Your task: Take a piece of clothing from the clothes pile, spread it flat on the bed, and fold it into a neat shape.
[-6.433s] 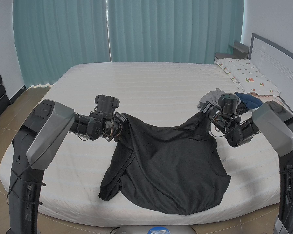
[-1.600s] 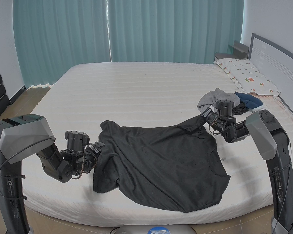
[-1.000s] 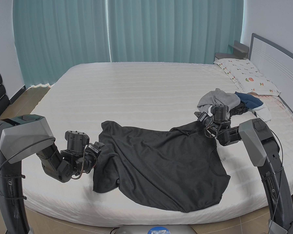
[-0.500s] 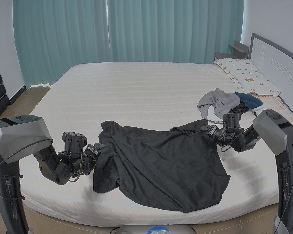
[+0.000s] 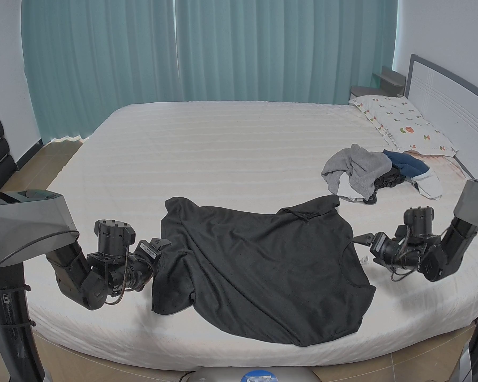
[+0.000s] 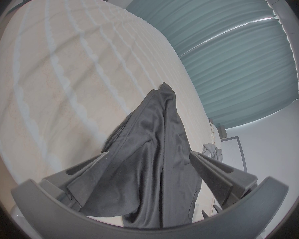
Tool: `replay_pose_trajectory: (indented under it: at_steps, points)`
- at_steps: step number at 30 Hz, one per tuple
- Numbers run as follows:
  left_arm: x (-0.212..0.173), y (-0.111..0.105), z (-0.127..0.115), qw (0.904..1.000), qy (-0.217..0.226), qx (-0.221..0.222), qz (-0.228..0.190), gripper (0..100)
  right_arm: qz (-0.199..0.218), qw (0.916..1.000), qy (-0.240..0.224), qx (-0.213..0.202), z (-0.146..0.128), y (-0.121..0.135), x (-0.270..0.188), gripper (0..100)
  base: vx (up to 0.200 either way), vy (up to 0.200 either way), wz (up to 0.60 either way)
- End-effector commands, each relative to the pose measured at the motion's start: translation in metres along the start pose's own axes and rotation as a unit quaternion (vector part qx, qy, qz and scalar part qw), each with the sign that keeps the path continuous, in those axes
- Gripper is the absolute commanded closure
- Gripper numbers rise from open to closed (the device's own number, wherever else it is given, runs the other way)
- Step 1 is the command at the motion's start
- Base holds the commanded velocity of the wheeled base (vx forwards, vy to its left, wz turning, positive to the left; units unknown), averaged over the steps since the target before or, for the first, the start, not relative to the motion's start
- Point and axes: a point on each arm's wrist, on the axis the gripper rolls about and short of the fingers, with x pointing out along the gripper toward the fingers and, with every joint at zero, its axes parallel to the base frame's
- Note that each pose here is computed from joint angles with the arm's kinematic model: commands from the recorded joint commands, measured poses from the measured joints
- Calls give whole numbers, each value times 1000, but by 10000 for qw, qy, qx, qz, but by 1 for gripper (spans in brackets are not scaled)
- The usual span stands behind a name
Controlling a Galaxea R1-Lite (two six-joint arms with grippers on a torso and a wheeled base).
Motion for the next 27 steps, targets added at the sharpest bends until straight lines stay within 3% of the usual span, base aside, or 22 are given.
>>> replay_pose_trajectory:
  at_steps: [1, 5, 12, 19, 27]
  points:
    - [-23, 15, -16, 9991, 339, 99, 229, 0, 133, 9996, 239, -68, -35, -23, -79, 0, -200, 0, 0]
    - [-26, 20, -22, 9984, 443, 146, 317, 0, 98, 9993, 349, -22, -39, -28, -76, 0, -200, 0, 0]
    - [-20, 18, -38, 9956, 544, 678, 361, 0, -67, 9983, 568, 78, -48, -37, -69, 0, 0, 0, 0]
    - [-2, 28, -48, 9897, 133, 1185, 792, 0, -33, 9982, 600, 62, -50, -34, -70, 0, 0, 0, 0]
    - [14, 26, -53, 9861, -45, 1434, 843, 0, -33, 9981, 611, 60, -51, -34, -72, 0, 0, 0, 0]
